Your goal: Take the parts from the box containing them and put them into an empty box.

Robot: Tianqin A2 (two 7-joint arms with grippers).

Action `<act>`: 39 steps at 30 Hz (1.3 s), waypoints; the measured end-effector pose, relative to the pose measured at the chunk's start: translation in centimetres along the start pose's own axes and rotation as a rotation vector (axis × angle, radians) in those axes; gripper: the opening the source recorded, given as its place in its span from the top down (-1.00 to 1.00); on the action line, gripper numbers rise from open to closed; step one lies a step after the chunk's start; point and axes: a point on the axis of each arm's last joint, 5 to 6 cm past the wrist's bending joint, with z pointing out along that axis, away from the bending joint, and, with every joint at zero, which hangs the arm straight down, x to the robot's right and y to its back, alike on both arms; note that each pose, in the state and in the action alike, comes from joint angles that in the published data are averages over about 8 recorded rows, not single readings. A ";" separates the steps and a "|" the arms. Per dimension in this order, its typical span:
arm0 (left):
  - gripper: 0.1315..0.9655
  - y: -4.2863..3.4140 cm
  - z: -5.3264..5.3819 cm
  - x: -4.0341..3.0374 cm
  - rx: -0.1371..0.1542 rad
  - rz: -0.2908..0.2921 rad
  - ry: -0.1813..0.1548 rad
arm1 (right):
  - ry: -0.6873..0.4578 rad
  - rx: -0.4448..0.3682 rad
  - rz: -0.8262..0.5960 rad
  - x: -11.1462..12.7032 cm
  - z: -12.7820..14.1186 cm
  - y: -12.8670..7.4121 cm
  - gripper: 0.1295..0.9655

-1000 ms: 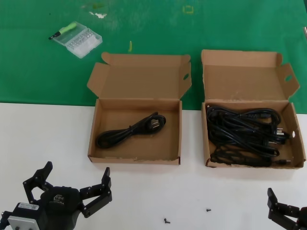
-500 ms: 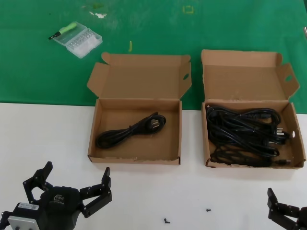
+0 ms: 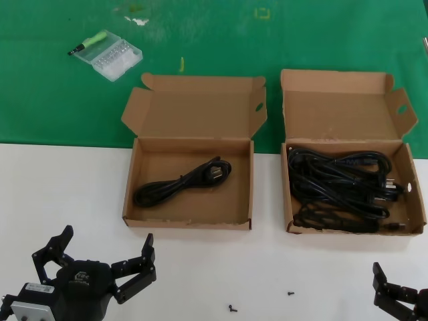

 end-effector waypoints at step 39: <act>-1.00 0.00 0.0 0.00 0.000 0.000 0.000 | 0.000 0.000 0.000 0.0 0.0 0.0 -1.00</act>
